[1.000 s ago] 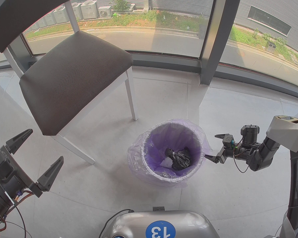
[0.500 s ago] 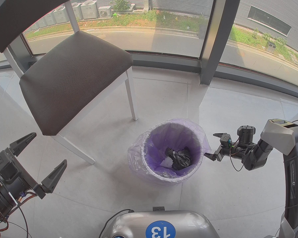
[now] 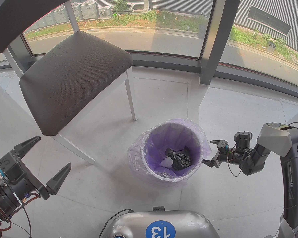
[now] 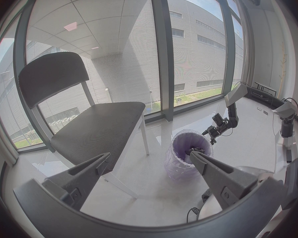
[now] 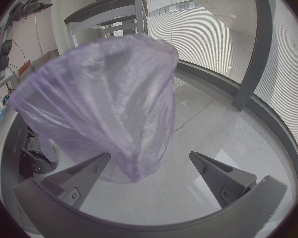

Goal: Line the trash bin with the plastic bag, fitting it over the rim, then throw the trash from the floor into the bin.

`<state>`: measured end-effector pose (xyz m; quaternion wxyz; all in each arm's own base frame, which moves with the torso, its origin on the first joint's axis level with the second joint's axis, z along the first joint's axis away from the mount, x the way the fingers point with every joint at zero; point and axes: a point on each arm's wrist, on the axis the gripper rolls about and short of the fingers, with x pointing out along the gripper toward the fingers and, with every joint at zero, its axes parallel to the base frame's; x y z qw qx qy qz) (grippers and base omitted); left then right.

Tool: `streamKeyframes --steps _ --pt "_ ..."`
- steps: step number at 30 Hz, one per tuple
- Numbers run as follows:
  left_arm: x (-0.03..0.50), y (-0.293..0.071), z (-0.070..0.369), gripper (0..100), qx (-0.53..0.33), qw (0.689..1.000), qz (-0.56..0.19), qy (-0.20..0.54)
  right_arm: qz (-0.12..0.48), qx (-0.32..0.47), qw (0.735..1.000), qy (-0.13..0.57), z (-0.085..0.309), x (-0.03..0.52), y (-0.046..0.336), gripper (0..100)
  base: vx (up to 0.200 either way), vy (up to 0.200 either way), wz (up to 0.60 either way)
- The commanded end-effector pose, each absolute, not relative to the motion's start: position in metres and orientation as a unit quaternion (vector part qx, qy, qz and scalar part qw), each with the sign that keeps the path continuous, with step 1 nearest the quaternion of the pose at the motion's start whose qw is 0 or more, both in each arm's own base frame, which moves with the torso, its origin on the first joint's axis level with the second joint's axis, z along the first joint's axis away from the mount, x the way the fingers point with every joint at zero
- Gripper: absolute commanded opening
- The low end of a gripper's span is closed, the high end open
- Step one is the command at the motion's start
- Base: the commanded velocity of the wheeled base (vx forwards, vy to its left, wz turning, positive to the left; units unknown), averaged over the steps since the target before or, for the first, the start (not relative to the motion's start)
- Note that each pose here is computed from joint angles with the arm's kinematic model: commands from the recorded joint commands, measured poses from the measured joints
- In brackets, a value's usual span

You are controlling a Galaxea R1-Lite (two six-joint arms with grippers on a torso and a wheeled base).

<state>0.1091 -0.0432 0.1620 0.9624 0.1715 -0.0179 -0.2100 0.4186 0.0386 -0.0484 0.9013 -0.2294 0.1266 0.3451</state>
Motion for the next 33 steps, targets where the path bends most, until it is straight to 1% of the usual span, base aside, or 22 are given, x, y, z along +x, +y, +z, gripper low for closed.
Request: streamKeyframes --steps 1,2,5,9,13,18,28,33 --pt "0.104 -0.041 0.168 100 0.168 0.963 -0.206 -0.039 0.331 -0.235 0.909 0.093 0.019 0.388 0.022 100 0.0 0.0 0.0" --pt "0.103 -0.041 0.17 100 0.167 0.963 -0.205 -0.045 0.33 -0.235 0.91 0.084 0.03 0.383 0.02 100 0.0 0.0 0.0" --pt "0.099 -0.04 0.174 100 0.165 0.963 -0.203 -0.061 0.325 -0.237 0.912 0.074 0.041 0.38 0.018 100 0.0 0.0 0.0" --pt "0.094 -0.038 0.179 100 0.163 0.963 -0.202 -0.077 0.322 -0.237 0.914 0.065 0.044 0.384 0.018 100 0.0 0.0 0.0" --pt "0.094 -0.038 0.179 100 0.163 0.963 -0.201 -0.078 0.321 -0.238 0.915 0.061 0.043 0.389 0.019 100 0.0 0.0 0.0" --pt "0.095 -0.038 0.177 100 0.165 0.963 -0.202 -0.071 0.324 -0.237 0.914 0.064 0.029 0.402 0.022 100 0.0 0.0 0.0" --pt "0.102 -0.041 0.17 100 0.168 0.963 -0.207 -0.044 0.344 -0.23 0.907 0.083 -0.024 0.423 0.035 100 0.0 0.0 0.0" --pt "0.105 -0.042 0.167 100 0.17 0.962 -0.21 -0.032 0.351 -0.224 0.905 0.084 -0.037 0.431 0.043 100 0.0 0.0 0.0"
